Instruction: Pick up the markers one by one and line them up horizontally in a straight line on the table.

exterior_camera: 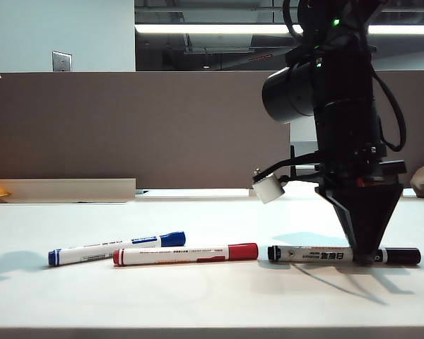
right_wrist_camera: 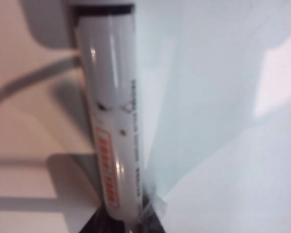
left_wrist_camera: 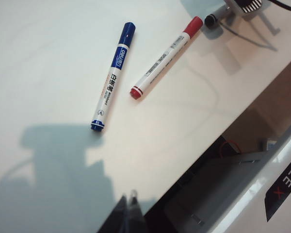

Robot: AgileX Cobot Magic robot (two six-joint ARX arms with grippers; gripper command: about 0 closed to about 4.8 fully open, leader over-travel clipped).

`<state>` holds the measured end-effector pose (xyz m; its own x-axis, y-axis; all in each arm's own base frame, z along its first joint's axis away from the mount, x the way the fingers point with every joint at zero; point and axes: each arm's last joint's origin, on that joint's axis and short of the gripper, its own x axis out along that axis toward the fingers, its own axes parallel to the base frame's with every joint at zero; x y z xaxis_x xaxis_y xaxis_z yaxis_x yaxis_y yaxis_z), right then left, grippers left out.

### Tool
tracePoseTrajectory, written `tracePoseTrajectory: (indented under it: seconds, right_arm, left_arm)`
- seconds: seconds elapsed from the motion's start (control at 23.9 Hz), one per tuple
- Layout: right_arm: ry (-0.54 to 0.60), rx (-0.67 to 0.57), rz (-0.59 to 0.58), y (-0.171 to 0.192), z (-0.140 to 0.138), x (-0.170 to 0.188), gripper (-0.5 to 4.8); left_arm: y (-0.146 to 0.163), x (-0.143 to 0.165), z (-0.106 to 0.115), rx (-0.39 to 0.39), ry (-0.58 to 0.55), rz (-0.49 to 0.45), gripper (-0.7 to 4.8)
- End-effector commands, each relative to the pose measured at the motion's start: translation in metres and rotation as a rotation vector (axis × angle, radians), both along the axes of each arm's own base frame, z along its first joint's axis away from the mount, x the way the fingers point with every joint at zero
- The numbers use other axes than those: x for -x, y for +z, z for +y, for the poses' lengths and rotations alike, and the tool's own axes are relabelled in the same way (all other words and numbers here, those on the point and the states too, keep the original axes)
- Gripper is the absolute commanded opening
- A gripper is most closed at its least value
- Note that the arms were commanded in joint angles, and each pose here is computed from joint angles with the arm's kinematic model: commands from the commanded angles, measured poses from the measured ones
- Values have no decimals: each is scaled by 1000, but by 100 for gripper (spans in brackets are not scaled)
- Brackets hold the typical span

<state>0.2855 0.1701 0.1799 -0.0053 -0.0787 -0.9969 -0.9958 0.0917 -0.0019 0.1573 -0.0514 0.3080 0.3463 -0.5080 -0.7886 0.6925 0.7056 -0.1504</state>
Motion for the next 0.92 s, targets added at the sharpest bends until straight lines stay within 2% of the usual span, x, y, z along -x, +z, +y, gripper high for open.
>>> tracePoseTrajectory:
  seconds: [0.04,0.33,0.42,0.71,0.84,0.92]
  right_arm:
    - [13,-28,-8,0,3,-1,127]
    - [17,-51,-45,0,5,-4,131]
    - [17,-54,-44,0,5,-5,179]
    - [16,-53,-43,0,5,-4,183]
    - [16,-53,-43,0,5,-4,217]
    - [16,-53,-43,0,5,-4,217]
  left_arm:
    - [2,1,0,1,-2,-8,-5]
    - [2,2,0,0,-2,-3,-5]
    - [2,2,0,0,-2,-3,-5]
    - [2,2,0,0,-2,-3,-5]
    - [2,2,0,0,-2,-3,-5]
    - [2,2,0,0,-2,-4,-5]
